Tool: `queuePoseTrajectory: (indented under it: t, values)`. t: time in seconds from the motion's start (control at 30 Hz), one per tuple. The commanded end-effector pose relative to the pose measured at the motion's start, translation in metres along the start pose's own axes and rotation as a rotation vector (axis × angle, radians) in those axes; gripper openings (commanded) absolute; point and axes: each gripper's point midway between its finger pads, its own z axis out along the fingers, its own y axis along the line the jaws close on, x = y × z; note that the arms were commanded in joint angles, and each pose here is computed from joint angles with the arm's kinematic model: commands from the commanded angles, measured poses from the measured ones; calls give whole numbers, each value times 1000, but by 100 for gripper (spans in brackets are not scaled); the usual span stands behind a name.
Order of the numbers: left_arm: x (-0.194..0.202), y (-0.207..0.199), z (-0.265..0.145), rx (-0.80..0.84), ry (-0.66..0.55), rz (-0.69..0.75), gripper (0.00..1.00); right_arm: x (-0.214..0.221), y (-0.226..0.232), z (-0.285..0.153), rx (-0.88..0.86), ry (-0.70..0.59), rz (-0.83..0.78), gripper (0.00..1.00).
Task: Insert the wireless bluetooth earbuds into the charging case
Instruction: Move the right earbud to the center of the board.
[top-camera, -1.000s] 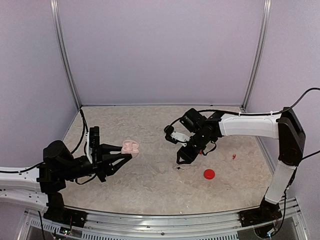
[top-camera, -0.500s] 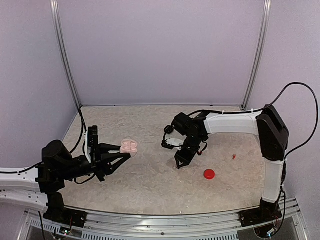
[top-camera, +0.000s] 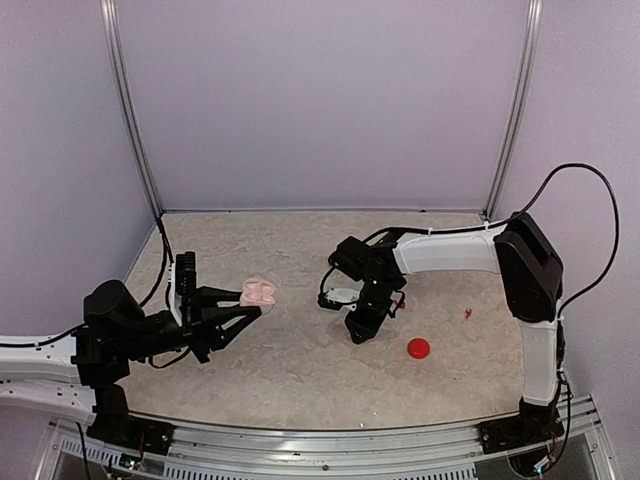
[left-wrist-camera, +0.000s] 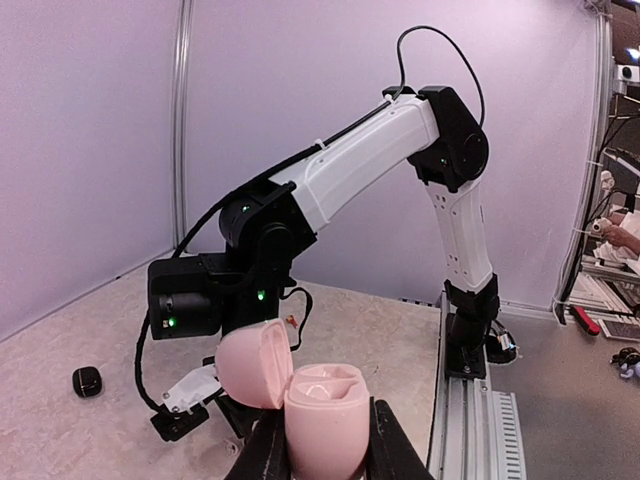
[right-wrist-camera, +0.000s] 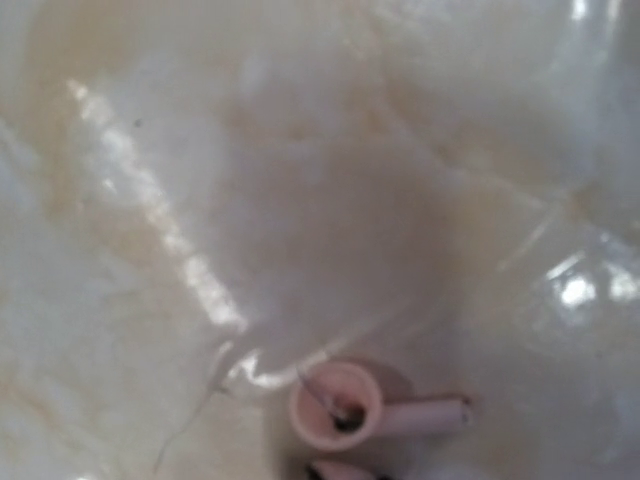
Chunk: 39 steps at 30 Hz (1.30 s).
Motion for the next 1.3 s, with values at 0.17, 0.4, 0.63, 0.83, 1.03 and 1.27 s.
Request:
queuePoseTrajectory:
  t: [0.17, 0.4, 0.63, 0.83, 1.03, 1.27]
  values:
    - [-4, -1, -5, 4, -26, 17, 10, 10, 9, 11, 31, 75, -32, 18]
    - [-6, -2, -6, 12, -33, 11, 10, 37, 32, 24, 18, 161, -34, 15]
    - [-7, -1, -14, 4, -60, -16, 10, 57, 50, 26, -72, 175, -14, 15]
    - [-3, 1, -17, -14, -19, -13, 10, 56, 45, 17, -43, 160, -5, 15]
    - [-3, 3, -17, -23, -13, -11, 10, 54, 49, 10, -57, 162, 6, 16]
    - [-6, 1, -16, -17, -5, 9, 10, 64, 58, 15, -78, 220, 42, 16]
